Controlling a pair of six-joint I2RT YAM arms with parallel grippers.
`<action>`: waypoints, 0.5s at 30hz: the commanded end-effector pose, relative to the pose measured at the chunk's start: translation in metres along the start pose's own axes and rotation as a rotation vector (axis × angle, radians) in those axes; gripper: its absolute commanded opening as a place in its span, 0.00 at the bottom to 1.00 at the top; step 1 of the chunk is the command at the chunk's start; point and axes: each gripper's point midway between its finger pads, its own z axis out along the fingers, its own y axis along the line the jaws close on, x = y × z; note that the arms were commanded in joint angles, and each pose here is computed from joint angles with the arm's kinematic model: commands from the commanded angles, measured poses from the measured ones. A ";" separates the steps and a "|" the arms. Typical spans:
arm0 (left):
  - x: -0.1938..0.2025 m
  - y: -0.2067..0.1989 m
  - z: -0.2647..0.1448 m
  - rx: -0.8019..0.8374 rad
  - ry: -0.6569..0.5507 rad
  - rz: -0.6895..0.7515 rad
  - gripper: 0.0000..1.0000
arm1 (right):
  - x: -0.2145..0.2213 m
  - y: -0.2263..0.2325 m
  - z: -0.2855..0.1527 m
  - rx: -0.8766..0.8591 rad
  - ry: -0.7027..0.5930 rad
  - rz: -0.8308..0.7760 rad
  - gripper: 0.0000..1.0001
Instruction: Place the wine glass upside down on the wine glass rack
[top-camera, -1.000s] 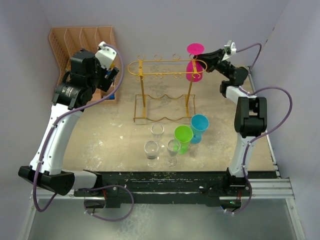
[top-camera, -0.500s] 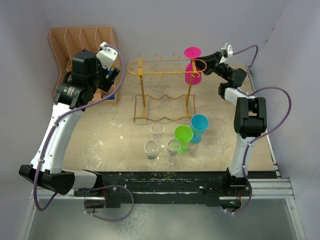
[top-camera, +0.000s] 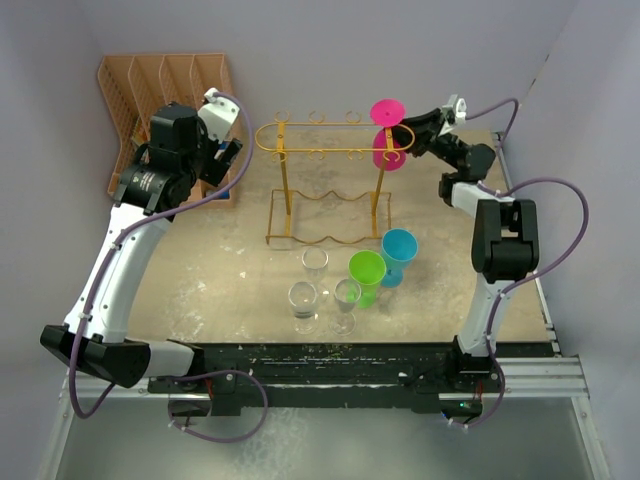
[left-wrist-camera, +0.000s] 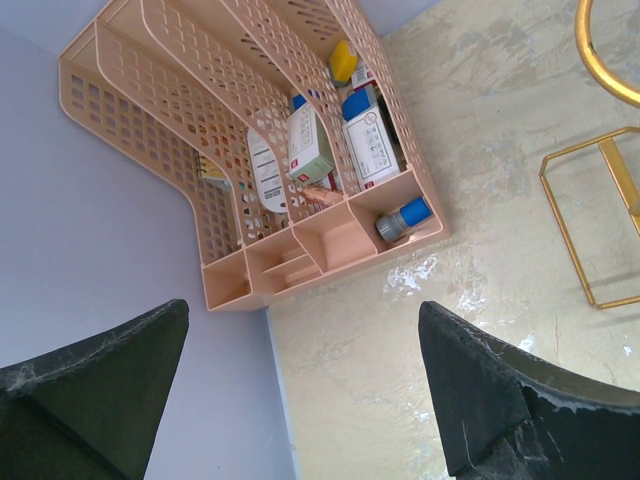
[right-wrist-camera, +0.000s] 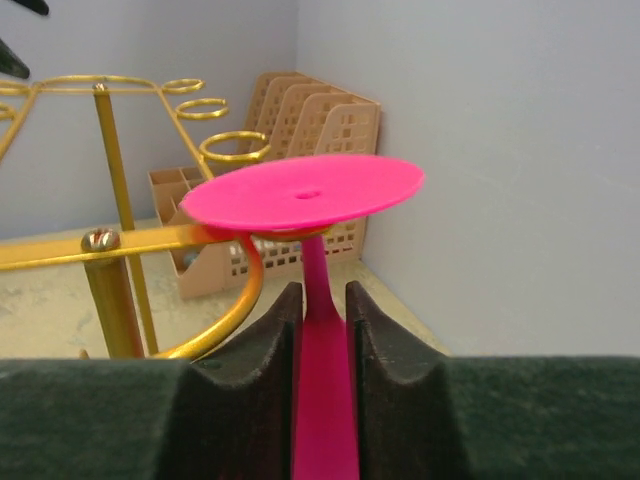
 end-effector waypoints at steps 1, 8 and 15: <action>-0.012 0.007 0.000 -0.022 -0.050 -0.037 0.99 | -0.051 0.034 0.001 -0.111 -0.131 -0.331 0.31; -0.010 0.005 0.000 -0.016 -0.045 -0.040 0.99 | -0.047 0.029 -0.006 -0.097 -0.118 -0.336 0.46; -0.009 0.003 0.000 -0.007 -0.042 -0.040 0.99 | -0.061 0.013 -0.026 -0.023 -0.121 -0.366 1.00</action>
